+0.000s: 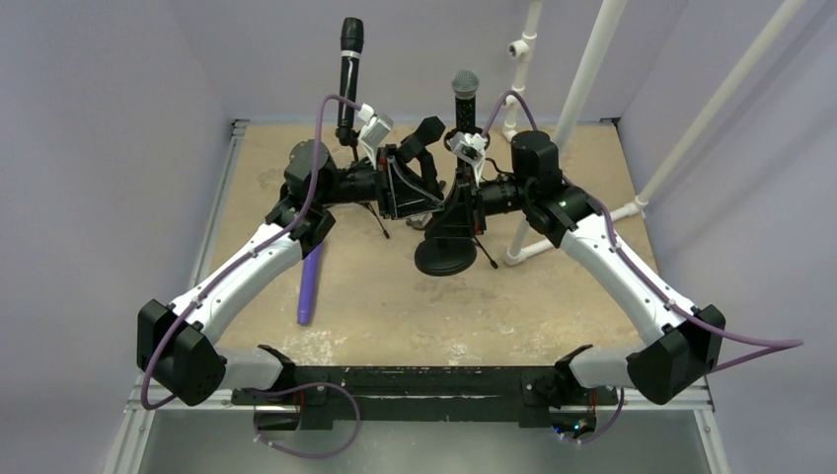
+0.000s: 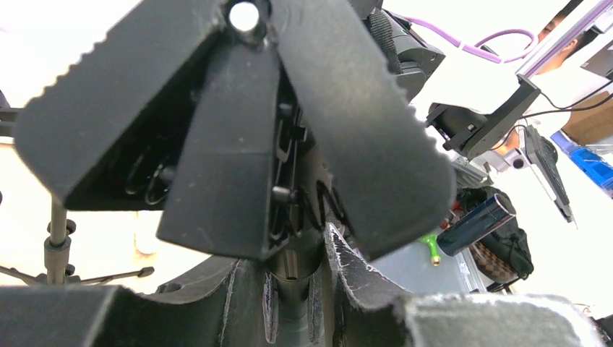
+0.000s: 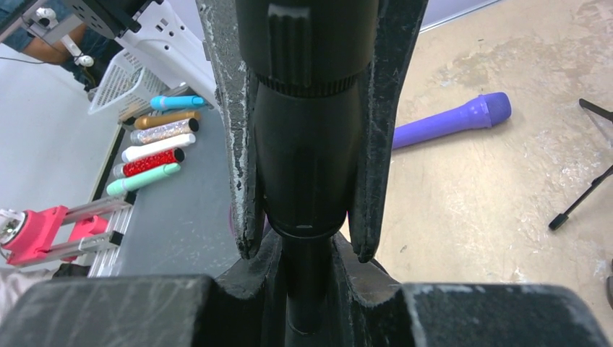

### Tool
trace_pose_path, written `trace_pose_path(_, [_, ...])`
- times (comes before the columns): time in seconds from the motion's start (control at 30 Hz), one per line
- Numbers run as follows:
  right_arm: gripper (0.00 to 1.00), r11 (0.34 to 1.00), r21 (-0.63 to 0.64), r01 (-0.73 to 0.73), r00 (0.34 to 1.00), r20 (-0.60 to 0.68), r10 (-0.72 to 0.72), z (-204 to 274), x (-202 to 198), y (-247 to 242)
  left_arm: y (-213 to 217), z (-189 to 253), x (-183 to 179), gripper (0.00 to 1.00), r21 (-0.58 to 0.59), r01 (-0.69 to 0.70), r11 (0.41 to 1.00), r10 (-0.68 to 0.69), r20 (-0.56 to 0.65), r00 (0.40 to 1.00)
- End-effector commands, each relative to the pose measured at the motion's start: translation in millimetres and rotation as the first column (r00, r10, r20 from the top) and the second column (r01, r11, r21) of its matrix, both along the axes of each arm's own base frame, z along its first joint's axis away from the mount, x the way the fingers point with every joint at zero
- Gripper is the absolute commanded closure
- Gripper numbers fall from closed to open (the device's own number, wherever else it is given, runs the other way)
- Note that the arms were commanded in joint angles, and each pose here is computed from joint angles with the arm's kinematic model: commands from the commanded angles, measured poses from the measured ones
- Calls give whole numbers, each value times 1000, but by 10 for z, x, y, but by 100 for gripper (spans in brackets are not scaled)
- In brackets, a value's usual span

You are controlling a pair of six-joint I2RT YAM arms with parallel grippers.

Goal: Remove the microphone from the stand

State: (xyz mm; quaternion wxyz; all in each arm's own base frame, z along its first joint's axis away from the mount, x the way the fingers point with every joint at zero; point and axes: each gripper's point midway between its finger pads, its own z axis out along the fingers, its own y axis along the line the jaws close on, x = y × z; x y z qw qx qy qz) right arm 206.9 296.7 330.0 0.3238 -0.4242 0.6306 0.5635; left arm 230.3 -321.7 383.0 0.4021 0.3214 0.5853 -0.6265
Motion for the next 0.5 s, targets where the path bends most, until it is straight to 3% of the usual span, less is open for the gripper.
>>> trace_pose_path(0.0, [85,1000,16,4,998,57,-5,98,-71,-65,80,296,-84,100,-73,-19,997,27,111,993])
trace_pose_path(0.1, [70,1000,11,13,998,62,-13,96,-67,-77,94,334,-107,100,-79,-17,997,27,119,993])
trace_pose_path(0.27, [35,999,-1,36,997,67,-36,77,-56,-115,149,373,-92,100,-86,-37,996,47,129,991])
trace_pose_path(0.47, [23,998,-20,62,994,94,-59,63,-66,-190,308,424,-75,100,-87,-77,993,90,158,983])
